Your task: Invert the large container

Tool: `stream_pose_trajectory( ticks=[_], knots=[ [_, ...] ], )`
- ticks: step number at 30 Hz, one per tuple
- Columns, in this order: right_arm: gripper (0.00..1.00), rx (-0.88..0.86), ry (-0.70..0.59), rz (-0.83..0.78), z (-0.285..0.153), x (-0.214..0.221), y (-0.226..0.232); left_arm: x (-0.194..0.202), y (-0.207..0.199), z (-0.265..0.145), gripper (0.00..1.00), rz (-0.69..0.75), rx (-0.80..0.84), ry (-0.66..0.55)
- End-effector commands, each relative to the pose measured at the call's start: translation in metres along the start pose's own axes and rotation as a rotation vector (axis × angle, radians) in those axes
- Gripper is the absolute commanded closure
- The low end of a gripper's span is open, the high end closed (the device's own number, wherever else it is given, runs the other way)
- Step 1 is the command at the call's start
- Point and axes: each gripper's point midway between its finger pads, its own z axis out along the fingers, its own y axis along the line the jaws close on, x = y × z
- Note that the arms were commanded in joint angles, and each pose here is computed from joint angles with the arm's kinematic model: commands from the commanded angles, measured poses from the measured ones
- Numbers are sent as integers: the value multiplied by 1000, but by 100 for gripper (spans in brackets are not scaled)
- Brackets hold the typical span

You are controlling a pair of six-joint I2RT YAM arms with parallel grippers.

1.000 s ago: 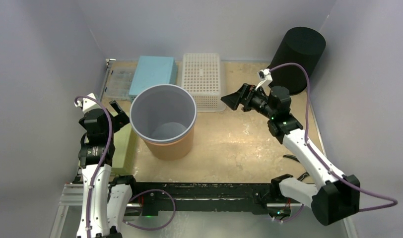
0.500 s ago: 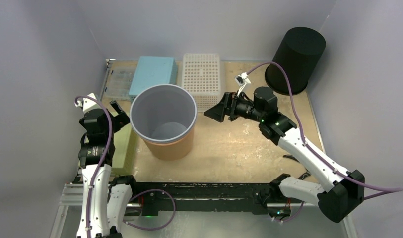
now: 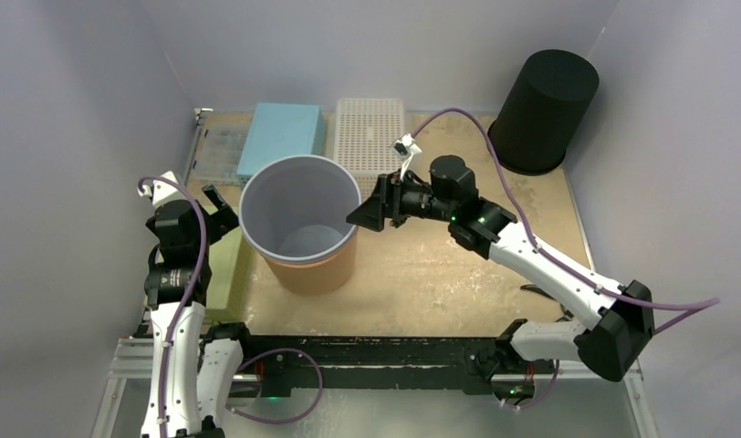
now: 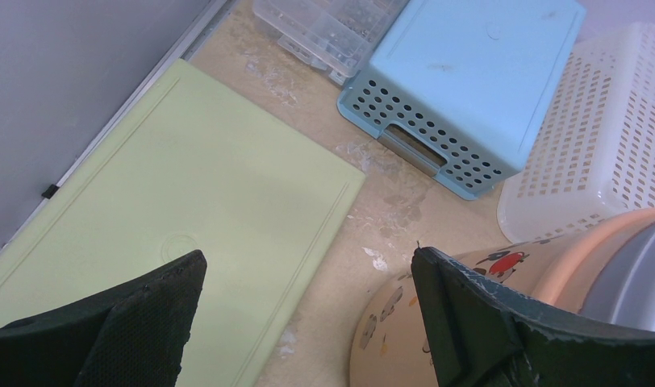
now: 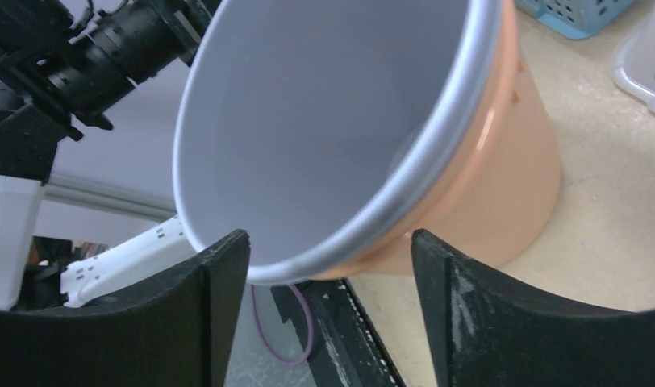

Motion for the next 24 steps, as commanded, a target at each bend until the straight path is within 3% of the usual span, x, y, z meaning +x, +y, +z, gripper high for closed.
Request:
stream_pose_trajectory(
  ticks=[1,4,12,17,24],
  knots=[
    [30,3,-51,-44,9,-24,20,-10,-7,1,2,3,35,-40],
    [34,55,-20,-42,19,-18,14,-11,-7,0,2,4,36,-42],
    [60,259,20,9,31,-19,-22,-10,-5,0,3,3,25,-45],
    [89,336,-39,-7,20,-35,-21,-9,-10,1,3,11,56,-37],
    [100,487,-129,-20,-13,-52,-31,-9,-12,0,3,13,72,-37]
  ],
)
